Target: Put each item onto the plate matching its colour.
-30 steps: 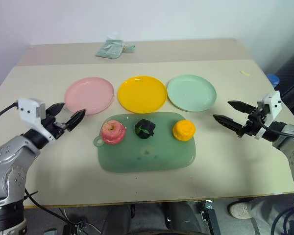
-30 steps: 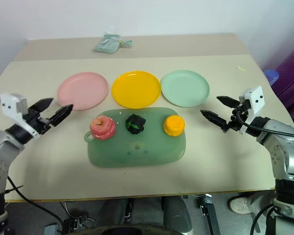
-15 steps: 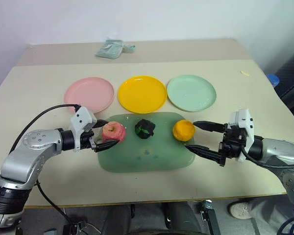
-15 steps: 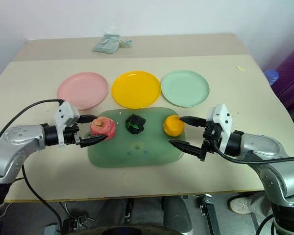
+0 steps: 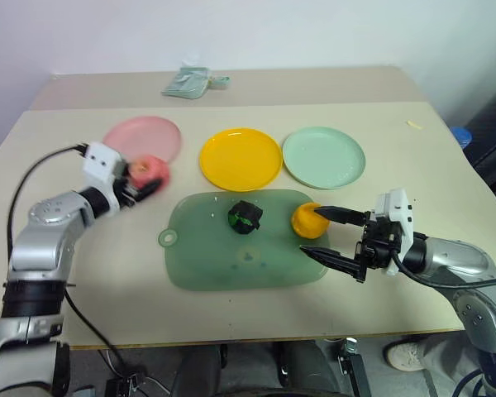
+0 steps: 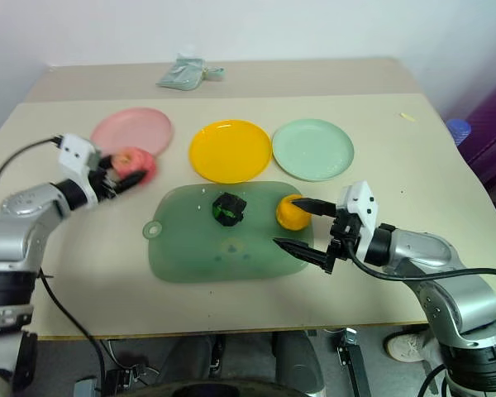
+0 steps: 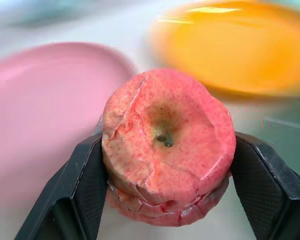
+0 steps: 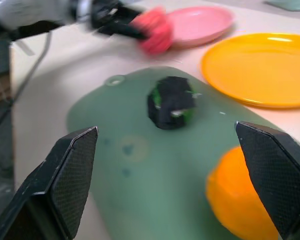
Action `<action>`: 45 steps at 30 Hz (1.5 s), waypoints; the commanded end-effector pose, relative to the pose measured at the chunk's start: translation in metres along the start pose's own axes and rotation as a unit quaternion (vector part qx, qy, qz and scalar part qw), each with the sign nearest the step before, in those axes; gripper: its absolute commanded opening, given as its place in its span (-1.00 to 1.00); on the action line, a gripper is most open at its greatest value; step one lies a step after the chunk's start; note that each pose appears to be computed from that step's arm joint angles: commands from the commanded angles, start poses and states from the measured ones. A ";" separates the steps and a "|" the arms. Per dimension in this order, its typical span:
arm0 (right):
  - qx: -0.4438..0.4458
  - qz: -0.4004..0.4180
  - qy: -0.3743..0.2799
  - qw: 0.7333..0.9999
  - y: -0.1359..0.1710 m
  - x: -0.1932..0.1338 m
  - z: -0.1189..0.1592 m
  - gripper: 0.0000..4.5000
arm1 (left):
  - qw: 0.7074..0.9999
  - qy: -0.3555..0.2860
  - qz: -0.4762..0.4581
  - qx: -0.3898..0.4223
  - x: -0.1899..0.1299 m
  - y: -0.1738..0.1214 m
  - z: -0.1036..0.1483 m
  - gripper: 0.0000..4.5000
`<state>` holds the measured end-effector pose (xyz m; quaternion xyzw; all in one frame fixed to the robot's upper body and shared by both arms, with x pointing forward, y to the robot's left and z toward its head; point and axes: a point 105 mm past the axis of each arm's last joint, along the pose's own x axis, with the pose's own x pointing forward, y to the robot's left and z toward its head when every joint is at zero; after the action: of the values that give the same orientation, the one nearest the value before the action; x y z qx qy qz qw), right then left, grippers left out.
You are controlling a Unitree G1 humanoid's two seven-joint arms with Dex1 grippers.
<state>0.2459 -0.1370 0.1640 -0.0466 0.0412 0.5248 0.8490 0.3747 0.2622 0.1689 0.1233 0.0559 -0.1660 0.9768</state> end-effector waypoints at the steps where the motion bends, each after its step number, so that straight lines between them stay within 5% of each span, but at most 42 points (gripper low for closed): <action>1: -0.026 0.011 -0.024 0.999 0.001 0.014 0.014 1.00 | 0.997 0.006 0.073 -0.015 0.019 0.022 -0.002 0.32; 3: -0.032 0.011 -0.030 0.999 0.000 0.021 0.018 1.00 | 0.996 0.008 0.080 -0.026 0.029 0.024 -0.001 0.32; 4: -0.033 0.012 -0.033 0.999 0.000 0.023 0.020 1.00 | 0.996 0.001 0.076 -0.037 0.033 0.022 0.001 0.79; 6: -0.033 0.015 -0.037 0.999 0.001 0.026 0.022 1.00 | 0.996 -0.012 0.071 -0.044 0.037 0.020 0.007 0.99; 25: -0.037 0.005 -0.044 0.998 -0.003 0.035 0.027 1.00 | 0.982 -0.121 0.107 -0.095 0.030 0.039 0.063 0.99; 36: -0.038 -0.001 -0.047 0.998 -0.006 0.034 0.026 1.00 | 0.998 0.004 0.053 -0.019 0.033 0.016 0.020 0.99; 43: -0.040 -0.003 -0.046 0.998 -0.008 0.035 0.024 1.00 | 0.996 0.022 0.079 -0.036 0.041 0.020 0.009 0.99; 45: -0.041 -0.005 -0.047 0.998 -0.009 0.035 0.024 1.00 | 0.996 0.025 0.078 -0.040 0.042 0.020 0.007 0.75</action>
<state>0.2705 -0.1095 0.1752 -0.0526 0.0021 0.5191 0.8531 0.4185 0.2618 0.1585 0.0852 0.0980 -0.0932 0.9871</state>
